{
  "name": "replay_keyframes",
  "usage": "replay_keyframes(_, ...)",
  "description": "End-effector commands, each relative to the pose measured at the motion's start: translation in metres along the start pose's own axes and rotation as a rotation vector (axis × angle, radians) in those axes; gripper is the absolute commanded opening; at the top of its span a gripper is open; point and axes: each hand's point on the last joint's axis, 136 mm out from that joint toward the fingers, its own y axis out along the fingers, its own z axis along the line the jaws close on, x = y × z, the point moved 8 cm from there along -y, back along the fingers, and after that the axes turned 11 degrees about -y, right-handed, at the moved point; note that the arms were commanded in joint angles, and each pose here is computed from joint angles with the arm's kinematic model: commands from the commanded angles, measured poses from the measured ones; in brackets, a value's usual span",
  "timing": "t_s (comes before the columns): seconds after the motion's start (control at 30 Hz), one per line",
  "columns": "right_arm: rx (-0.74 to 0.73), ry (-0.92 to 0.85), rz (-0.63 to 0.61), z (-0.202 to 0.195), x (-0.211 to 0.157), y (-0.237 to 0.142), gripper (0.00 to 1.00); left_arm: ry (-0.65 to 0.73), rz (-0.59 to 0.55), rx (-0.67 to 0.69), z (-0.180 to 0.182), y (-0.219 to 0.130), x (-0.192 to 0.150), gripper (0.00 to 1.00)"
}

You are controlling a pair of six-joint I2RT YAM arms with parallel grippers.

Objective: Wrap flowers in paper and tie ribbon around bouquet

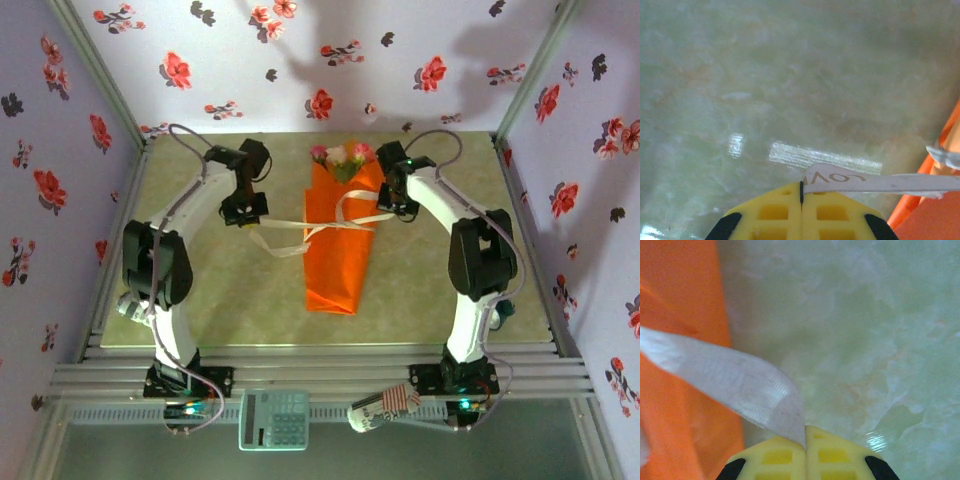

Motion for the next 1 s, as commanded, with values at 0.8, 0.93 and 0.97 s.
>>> replay_keyframes(0.8,-0.151,0.104,-0.007,-0.084,-0.016,-0.012,0.00,-0.485,0.028,-0.085,0.077,0.053,0.049,0.00)
replay_keyframes(0.93,-0.187,0.128,-0.020,-0.094,-0.018,-0.017,0.00,-0.527,0.030,-0.081,0.088,0.057,0.052,0.00)
replay_keyframes(0.97,-0.192,0.133,-0.025,-0.096,-0.018,-0.018,0.00,-0.534,0.033,-0.079,0.090,0.058,0.052,0.00)
